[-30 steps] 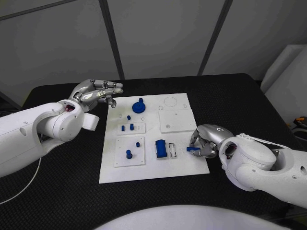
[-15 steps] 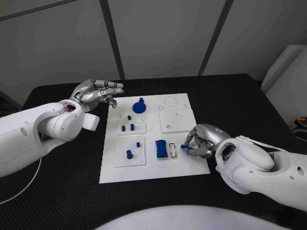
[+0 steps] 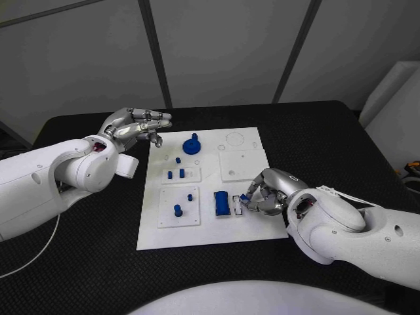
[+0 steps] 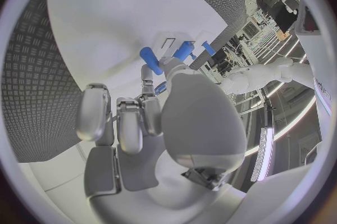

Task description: Assemble the parts on the task board

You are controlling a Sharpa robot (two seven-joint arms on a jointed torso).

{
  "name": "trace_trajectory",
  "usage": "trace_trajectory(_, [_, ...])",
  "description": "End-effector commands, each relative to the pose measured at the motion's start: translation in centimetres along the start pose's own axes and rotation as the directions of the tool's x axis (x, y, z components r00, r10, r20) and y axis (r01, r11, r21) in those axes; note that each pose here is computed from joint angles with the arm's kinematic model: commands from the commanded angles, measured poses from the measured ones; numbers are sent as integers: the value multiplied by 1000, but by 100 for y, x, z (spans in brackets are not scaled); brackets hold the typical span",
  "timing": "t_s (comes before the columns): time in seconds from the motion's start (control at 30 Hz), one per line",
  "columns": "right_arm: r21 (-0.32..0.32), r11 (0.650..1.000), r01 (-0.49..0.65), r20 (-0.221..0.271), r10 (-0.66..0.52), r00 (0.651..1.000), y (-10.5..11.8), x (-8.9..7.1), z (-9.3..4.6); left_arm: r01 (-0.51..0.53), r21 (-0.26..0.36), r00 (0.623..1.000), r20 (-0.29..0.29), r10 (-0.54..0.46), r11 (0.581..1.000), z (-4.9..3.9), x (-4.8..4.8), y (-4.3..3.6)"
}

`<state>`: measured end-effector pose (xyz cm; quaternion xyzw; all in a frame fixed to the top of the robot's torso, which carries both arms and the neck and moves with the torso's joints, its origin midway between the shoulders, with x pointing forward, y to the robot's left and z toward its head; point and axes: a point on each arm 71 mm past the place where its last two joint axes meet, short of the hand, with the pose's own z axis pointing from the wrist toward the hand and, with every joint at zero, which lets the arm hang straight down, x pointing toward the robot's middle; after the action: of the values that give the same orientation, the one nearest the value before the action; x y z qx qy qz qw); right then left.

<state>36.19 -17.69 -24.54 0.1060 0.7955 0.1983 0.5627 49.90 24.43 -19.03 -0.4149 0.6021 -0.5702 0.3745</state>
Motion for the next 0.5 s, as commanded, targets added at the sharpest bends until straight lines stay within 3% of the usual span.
trace_trajectory(0.03, [16,1000,3,-65,-2,998,12,58,25,4,7,1000,-11,-4,1000,5,21,-14])
trace_trajectory(0.5, [12,1000,-5,-71,5,997,82,110,93,5,4,1000,-15,-5,1000,9,29,-12])
